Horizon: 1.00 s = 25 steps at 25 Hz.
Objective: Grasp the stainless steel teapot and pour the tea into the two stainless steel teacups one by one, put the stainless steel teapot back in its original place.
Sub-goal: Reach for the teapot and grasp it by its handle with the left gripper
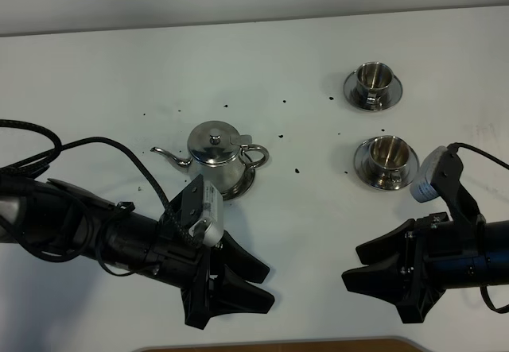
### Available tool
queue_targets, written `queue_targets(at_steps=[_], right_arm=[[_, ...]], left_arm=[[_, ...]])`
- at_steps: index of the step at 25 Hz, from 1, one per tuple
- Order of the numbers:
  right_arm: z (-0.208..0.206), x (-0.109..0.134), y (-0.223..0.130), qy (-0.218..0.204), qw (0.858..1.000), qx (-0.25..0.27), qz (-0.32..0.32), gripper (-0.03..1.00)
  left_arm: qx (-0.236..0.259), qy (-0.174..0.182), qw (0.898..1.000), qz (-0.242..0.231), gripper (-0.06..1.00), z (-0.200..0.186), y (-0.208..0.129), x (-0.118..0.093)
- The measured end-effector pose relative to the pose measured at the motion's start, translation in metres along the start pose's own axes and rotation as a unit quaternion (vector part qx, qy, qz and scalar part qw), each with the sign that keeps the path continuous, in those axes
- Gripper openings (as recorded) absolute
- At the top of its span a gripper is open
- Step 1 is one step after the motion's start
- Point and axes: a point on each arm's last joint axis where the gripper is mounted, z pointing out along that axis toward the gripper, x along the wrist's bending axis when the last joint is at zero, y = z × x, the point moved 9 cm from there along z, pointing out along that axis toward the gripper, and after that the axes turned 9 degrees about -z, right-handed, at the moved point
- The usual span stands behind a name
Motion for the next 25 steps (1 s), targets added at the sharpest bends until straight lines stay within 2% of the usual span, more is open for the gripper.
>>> queue_targets(at_steps=[14,23,25], right_arm=[[0.000,0.000,0.000,0.000,1.000,0.000,0.000,0.48],[0.000,-0.003,0.004,-0.007,1.000,-0.010,0.011,0.48],[0.000,-0.005,0.006,-0.012,1.000,-0.017,0.019,0.48]], left_arm=[[-0.001,-0.001,1.000,0.000,0.54,0.000,0.000,0.000],[-0.042,0.013,0.999,-0.026,0.54,-0.001,0.015,0.005],[-0.044,0.027,0.998,-0.028,0.54,-0.001,0.017,0.010]])
